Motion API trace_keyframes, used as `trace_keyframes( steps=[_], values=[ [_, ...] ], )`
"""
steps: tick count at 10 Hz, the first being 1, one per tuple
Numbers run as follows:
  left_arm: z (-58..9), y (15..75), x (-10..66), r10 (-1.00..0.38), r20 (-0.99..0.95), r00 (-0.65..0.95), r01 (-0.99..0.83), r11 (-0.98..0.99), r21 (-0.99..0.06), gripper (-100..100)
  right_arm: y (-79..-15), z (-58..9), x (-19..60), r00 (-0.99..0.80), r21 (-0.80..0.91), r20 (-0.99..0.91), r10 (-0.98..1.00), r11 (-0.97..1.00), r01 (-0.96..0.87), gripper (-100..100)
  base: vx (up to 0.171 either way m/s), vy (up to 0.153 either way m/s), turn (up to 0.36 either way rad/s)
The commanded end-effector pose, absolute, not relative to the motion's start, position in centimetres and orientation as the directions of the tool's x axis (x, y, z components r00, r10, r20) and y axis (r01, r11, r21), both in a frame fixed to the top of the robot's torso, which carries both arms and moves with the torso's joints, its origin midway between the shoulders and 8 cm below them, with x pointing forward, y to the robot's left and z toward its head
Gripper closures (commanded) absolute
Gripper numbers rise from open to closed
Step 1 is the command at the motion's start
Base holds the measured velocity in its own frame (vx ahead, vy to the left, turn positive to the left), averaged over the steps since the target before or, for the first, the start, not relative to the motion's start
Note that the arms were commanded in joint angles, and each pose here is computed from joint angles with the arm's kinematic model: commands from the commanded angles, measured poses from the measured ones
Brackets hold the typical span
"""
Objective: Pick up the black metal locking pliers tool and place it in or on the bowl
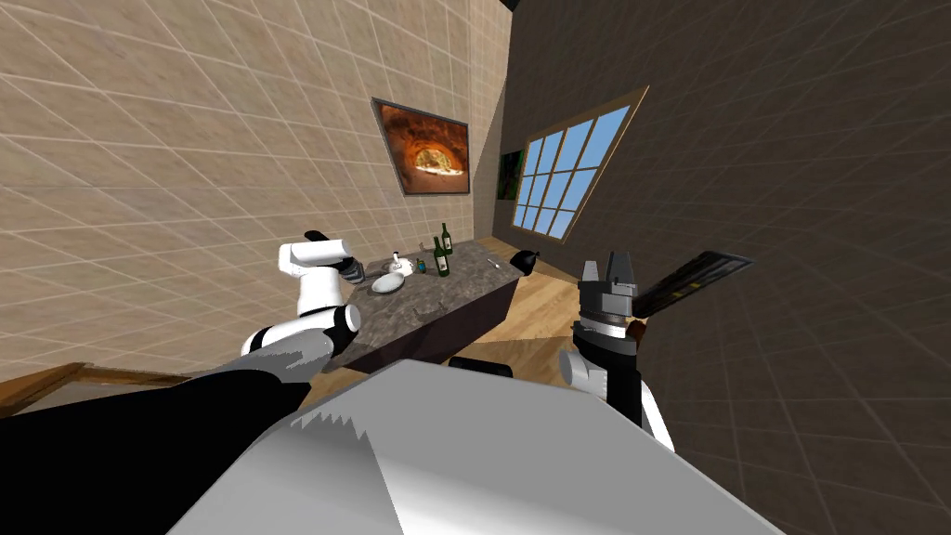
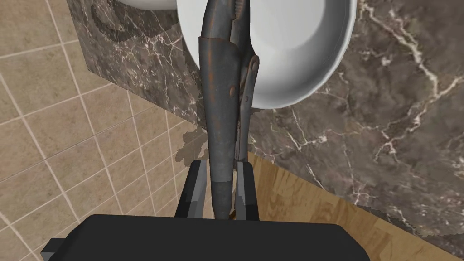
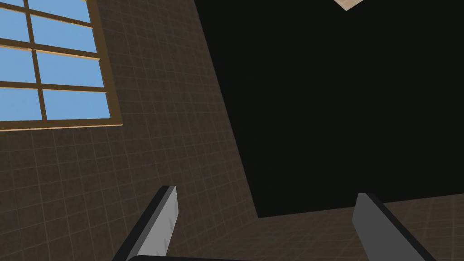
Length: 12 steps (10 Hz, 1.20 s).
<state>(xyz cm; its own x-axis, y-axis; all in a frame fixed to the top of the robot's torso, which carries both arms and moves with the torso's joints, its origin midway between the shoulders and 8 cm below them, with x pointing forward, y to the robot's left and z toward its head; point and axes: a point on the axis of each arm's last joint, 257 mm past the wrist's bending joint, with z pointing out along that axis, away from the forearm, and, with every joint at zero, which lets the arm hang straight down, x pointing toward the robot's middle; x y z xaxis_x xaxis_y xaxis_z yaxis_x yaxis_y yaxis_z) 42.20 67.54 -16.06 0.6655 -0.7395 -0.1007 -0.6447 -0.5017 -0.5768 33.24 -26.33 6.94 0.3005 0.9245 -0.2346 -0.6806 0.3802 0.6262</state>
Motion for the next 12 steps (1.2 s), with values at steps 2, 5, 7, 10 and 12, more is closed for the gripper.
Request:
trace_keyframes(
  steps=[2,5,7,10,12],
  values=[
    [-15.8,68.9,40.9,-0.717,-0.078,0.693,-0.624,-0.542,-0.562,100,-26.3,6.9,33.2,0.301,0.626,-0.235,0.924,0.380,-0.681,0,0.003,0.057,-0.248],
    [-15.5,70.2,39.6,-0.693,-0.048,0.719,-0.600,-0.585,-0.546,100,-26.3,6.9,33.2,0.301,0.626,-0.235,0.924,0.380,-0.681,0,-0.003,0.051,-0.203],
    [-15.5,70.3,39.6,-0.691,-0.046,0.722,-0.597,-0.588,-0.545,100,-26.3,6.9,33.2,0.301,0.626,-0.235,0.924,0.380,-0.681,0,-0.002,0.033,-0.147],
    [-15.5,70.3,39.6,-0.691,-0.044,0.722,-0.597,-0.589,-0.545,-100,-26.3,6.9,33.2,0.301,0.626,-0.235,0.924,0.380,-0.681,0,0.000,0.000,0.000],
    [-15.5,70.3,39.6,-0.691,-0.044,0.722,-0.597,-0.589,-0.545,-100,-26.3,6.9,33.2,0.301,0.626,-0.235,0.924,0.380,-0.681,0,0.000,0.000,0.000]
  ],
)
